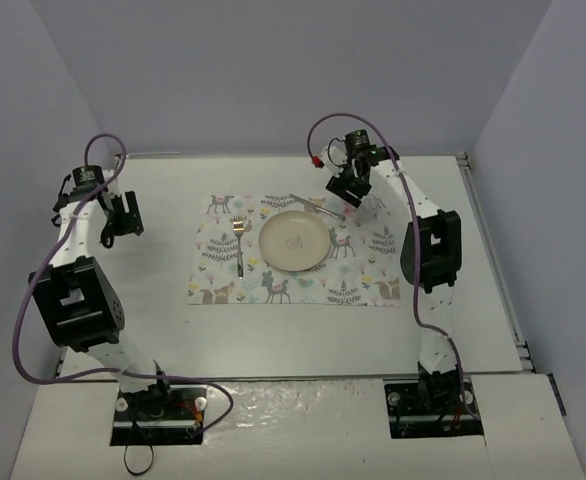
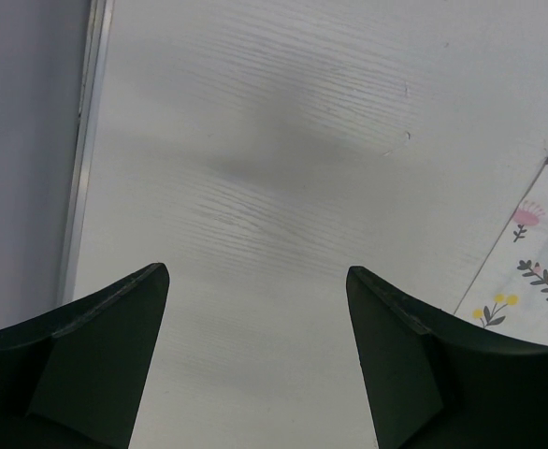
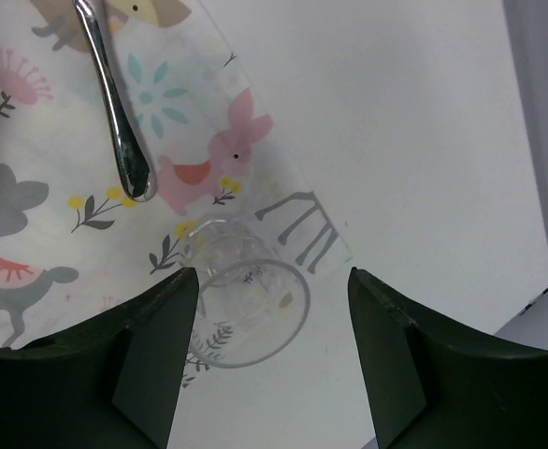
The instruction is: Set the dinner table for one person
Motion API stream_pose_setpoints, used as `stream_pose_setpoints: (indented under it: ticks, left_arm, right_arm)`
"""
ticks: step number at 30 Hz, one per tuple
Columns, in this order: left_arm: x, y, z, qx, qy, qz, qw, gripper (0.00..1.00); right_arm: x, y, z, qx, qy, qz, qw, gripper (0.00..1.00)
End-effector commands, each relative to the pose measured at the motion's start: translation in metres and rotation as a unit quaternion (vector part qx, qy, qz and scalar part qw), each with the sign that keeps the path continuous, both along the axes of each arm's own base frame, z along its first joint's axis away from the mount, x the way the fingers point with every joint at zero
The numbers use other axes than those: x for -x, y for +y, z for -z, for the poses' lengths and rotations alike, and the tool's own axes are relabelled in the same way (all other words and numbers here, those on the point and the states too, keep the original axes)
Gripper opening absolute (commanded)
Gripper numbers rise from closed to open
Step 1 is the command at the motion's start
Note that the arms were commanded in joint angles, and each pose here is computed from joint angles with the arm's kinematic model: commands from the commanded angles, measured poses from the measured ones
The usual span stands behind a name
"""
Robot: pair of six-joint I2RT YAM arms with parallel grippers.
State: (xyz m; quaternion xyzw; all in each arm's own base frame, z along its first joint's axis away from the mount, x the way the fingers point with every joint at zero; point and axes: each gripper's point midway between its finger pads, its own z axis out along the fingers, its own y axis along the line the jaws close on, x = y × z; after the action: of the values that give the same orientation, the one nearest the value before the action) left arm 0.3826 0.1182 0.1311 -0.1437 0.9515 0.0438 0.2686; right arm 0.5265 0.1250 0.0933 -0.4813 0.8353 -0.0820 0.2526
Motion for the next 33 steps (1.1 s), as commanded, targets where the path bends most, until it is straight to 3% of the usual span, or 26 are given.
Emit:
stream_pose_setpoints:
  ticks: [1, 12, 33]
  left_arm:
    - [-0.004, 0.014, -0.036, -0.023, -0.051, -0.002, 0.998, 0.74]
    - [0.0, 0.034, -0.03, -0.023, -0.046, -0.024, 0.998, 0.74]
    - [-0.003, 0.055, -0.012, -0.013, -0.033, -0.056, 0.998, 0.74]
  right_arm:
    - [-0.017, 0.023, -0.031, -0.027, -0.037, -0.057, 0.997, 0.62]
    - [-0.02, 0.061, -0.005, -0.074, -0.011, -0.133, 0.988, 0.61]
    - [-0.019, 0.102, 0.04, -0.163, 0.05, -0.163, 0.972, 0.6]
